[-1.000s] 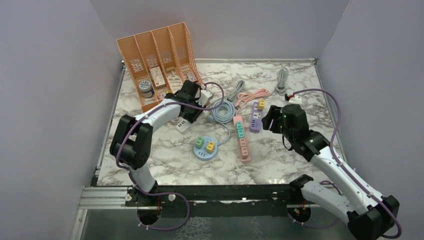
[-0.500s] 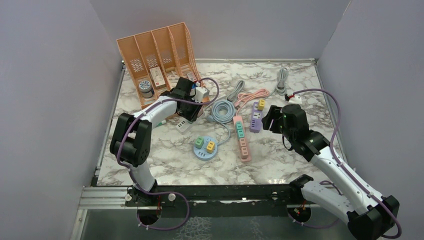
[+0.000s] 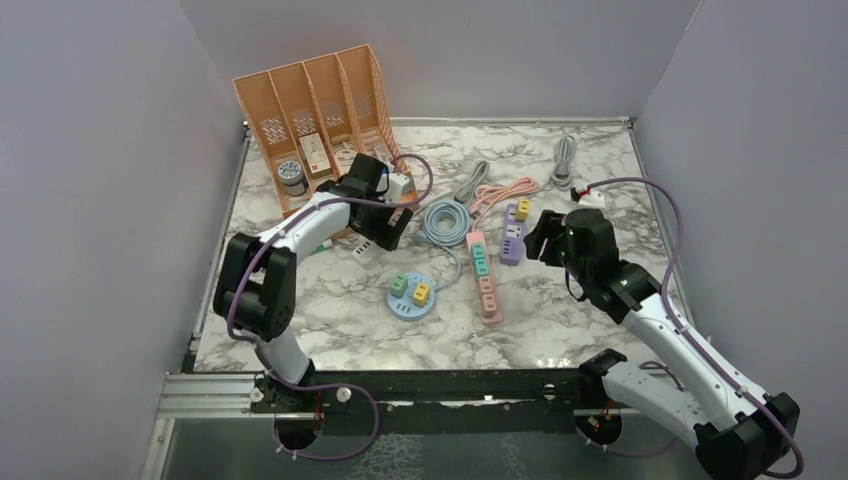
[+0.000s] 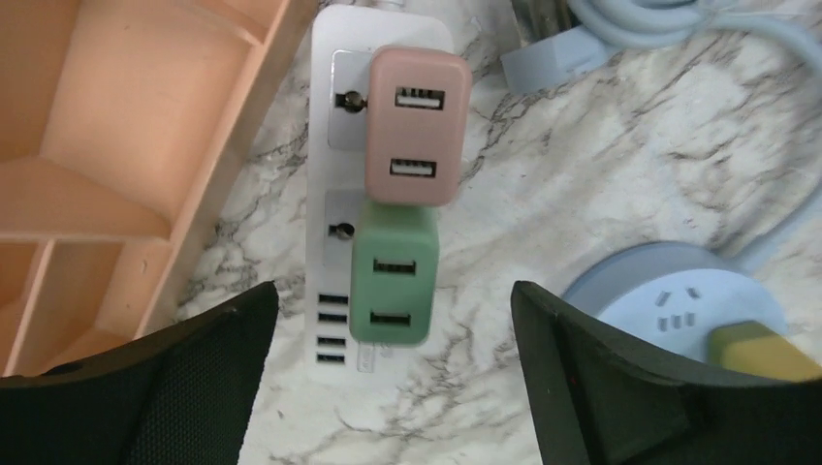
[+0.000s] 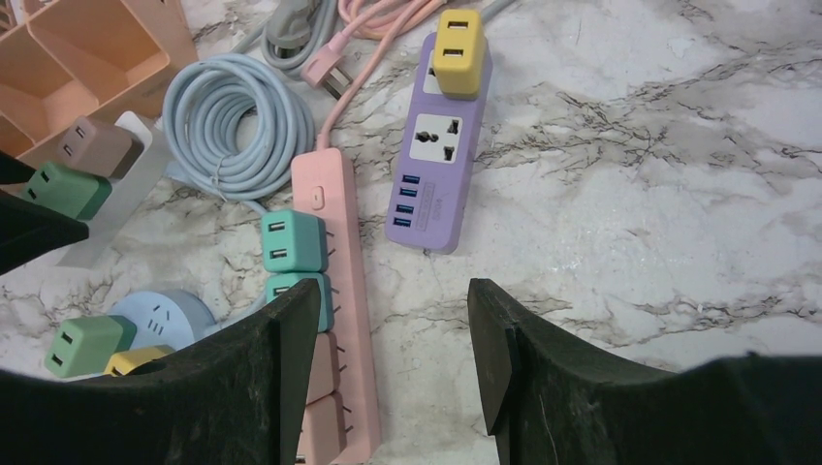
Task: Insert the plug
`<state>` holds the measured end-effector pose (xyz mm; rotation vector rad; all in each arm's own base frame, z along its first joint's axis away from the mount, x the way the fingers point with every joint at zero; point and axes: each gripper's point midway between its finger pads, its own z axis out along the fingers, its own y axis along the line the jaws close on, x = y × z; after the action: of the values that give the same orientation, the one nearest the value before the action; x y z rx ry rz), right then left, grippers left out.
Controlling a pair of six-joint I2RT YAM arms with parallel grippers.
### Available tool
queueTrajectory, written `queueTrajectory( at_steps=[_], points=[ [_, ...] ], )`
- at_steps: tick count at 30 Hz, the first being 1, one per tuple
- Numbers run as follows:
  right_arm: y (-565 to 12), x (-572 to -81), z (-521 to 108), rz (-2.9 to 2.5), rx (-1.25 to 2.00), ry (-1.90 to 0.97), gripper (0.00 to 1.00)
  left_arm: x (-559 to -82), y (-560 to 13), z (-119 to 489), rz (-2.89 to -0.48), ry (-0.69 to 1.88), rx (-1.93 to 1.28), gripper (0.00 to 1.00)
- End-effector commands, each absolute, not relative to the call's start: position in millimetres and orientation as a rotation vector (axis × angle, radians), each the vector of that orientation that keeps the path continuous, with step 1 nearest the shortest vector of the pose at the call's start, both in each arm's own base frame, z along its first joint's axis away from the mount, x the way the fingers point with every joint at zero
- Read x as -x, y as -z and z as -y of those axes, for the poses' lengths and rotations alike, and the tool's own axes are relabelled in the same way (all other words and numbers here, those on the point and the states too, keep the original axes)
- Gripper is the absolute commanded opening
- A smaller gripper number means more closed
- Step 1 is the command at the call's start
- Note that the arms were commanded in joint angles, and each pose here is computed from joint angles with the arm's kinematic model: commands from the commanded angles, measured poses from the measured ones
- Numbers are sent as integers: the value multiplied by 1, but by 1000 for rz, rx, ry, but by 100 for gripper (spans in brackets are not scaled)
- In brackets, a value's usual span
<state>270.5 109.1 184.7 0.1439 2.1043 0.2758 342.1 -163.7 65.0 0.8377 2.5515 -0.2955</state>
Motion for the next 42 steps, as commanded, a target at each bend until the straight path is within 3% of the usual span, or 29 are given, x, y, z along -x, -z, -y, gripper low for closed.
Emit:
queueTrajectory(
  at_steps=[1, 6, 9, 14, 19, 33, 42],
  points=[
    [-205, -276, -102, -2050, -173, -247, 57, -351, -142, 162, -2392, 276, -740, 99],
    [-210, -268, -96, -2067, -213, -243, 58, -346, -184, 148, -2310, 226, -538, 99],
    [-213, -259, -92, -2078, -210, -241, 61, -344, -207, 119, -2263, 110, -259, 99],
    [-235, -237, -74, -2055, -235, -210, 78, -313, -232, 112, -2209, 207, -85, 99],
    [-273, -210, -67, -1994, -220, -294, 88, -274, -267, 121, -2082, 407, -73, 99],
    [-298, -142, -16, -1992, -490, -266, 93, -181, -348, 54, -1761, 374, 106, 99],
    [-322, -123, 2, -1934, -483, -252, 96, -146, -366, 35, -1730, 342, 88, 99]
  ],
)
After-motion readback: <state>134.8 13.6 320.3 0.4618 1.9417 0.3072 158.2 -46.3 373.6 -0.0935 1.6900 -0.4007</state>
